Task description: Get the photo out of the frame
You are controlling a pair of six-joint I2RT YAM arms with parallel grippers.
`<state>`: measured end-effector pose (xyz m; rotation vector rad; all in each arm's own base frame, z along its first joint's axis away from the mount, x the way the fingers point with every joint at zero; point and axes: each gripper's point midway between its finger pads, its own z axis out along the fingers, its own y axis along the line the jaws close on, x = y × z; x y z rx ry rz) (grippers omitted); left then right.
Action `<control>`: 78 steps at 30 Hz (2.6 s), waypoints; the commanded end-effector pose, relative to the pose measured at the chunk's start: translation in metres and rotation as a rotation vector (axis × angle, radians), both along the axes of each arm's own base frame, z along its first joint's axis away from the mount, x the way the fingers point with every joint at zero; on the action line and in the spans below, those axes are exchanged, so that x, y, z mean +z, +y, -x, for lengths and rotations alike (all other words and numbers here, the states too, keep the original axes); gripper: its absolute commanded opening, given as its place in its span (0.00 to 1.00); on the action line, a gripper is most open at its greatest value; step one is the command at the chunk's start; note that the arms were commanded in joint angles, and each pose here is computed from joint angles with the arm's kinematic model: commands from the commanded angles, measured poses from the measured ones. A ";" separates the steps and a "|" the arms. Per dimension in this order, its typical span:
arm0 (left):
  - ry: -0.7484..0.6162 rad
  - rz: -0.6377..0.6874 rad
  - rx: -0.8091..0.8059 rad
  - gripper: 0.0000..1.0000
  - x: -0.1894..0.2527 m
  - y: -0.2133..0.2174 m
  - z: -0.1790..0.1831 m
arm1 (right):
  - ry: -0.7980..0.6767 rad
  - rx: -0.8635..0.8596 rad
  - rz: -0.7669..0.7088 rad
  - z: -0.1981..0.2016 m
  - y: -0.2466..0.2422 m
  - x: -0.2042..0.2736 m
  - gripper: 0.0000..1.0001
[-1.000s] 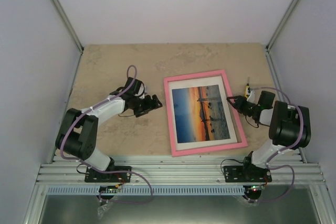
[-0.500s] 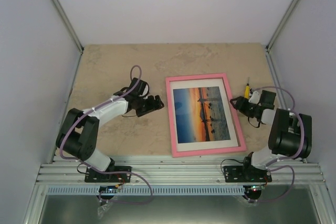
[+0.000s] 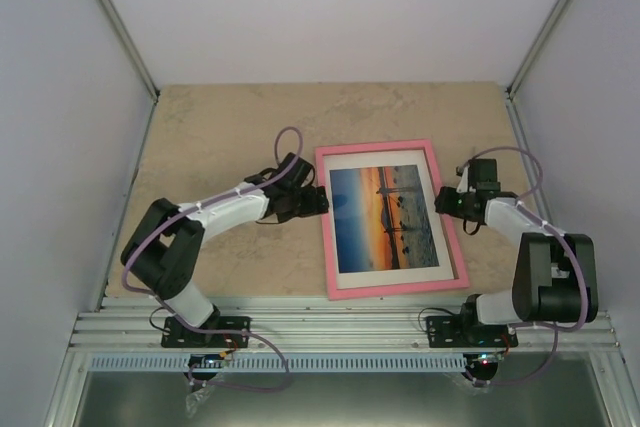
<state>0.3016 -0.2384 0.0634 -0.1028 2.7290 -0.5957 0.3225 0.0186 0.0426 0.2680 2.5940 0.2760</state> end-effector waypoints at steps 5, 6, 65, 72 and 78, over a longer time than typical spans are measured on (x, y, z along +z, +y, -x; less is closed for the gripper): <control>-0.018 -0.111 -0.031 0.91 -0.014 -0.025 0.004 | 0.088 0.021 0.182 0.012 -0.003 -0.015 0.57; -0.022 -0.129 -0.034 0.91 -0.016 -0.027 0.004 | 0.087 0.022 0.189 0.012 -0.003 -0.016 0.57; -0.170 -0.315 -0.002 0.00 0.051 0.000 -0.001 | -0.117 0.155 0.064 0.003 0.053 0.066 0.01; -0.196 -0.381 0.045 0.00 0.059 0.053 -0.015 | -0.141 0.228 -0.064 -0.004 0.106 0.074 0.00; -0.186 -0.491 0.089 0.00 0.053 0.105 -0.027 | -0.150 0.291 -0.182 -0.015 0.165 0.077 0.01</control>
